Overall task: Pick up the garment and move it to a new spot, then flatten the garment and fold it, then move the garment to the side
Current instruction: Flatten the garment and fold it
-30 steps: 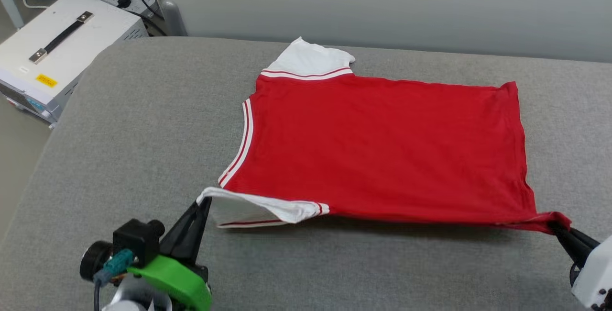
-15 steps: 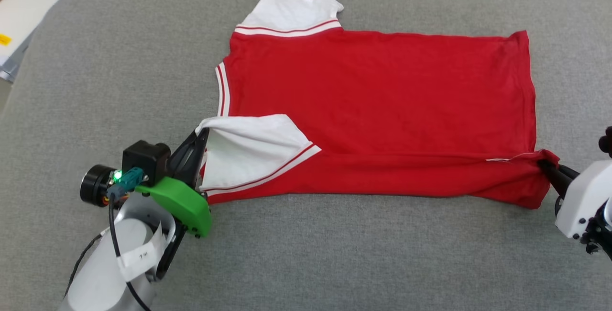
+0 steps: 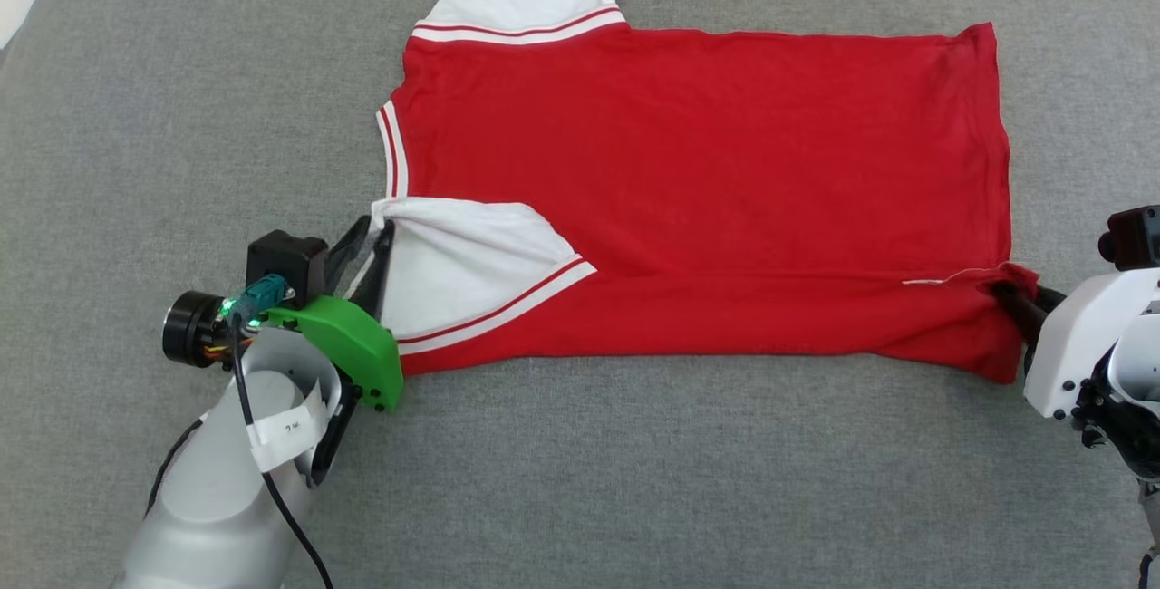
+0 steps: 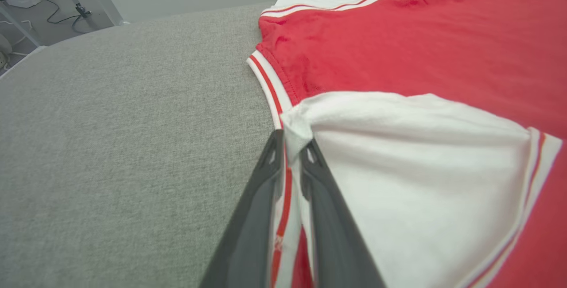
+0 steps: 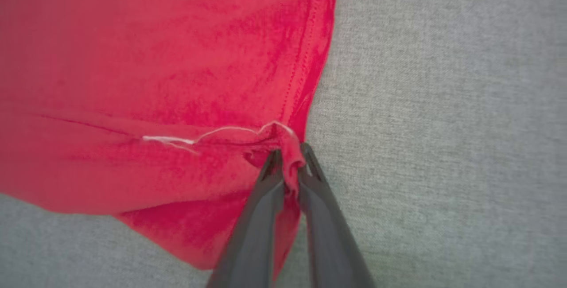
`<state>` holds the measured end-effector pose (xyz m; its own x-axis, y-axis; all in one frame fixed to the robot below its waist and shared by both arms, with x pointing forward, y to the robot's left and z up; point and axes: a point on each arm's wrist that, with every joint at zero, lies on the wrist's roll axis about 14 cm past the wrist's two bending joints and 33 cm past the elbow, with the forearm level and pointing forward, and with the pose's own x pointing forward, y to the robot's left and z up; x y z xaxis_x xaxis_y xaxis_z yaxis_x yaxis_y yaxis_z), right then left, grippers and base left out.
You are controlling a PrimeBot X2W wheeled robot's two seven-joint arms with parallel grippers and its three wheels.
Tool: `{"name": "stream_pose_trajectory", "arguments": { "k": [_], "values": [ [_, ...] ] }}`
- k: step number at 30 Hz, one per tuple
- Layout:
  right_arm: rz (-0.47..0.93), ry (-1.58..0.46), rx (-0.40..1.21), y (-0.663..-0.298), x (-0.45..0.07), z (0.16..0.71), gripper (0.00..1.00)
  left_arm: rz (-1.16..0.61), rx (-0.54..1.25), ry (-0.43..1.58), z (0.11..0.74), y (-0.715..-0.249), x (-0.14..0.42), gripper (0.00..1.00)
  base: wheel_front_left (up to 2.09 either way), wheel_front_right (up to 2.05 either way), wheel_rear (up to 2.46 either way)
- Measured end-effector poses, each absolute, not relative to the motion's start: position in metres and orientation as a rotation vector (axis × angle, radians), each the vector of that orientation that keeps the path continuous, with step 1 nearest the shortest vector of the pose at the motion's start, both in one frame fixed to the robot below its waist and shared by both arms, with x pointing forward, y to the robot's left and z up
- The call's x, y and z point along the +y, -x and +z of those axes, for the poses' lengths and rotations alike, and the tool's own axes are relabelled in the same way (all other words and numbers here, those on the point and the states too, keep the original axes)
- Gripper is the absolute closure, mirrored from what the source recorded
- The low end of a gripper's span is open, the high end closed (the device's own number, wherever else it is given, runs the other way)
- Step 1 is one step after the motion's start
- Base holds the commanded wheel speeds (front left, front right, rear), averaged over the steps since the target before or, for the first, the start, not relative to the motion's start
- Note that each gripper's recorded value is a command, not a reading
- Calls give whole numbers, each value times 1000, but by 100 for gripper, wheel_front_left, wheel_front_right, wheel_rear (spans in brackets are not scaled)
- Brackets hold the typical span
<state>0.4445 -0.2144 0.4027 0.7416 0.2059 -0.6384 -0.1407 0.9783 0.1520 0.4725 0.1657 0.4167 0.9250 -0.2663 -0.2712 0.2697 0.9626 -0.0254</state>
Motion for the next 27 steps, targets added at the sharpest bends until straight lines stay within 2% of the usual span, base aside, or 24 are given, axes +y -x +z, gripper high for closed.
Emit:
{"name": "stream_pose_trajectory", "arguments": {
  "k": [6,12,17,27],
  "values": [
    [213,-57,622,-449,-208,416,0,-235,290,27,413,-467,169,0,0,0,0],
    [225,-56,482,-454,-202,448,0,-154,193,90,444,-470,184,0,0,0,0],
    [194,-32,420,-443,-211,466,0,-118,152,122,455,-452,190,0,0,0,0],
    [92,-93,415,-412,-222,472,0,-101,288,218,437,-409,183,0,0,0,0]
  ]
}}
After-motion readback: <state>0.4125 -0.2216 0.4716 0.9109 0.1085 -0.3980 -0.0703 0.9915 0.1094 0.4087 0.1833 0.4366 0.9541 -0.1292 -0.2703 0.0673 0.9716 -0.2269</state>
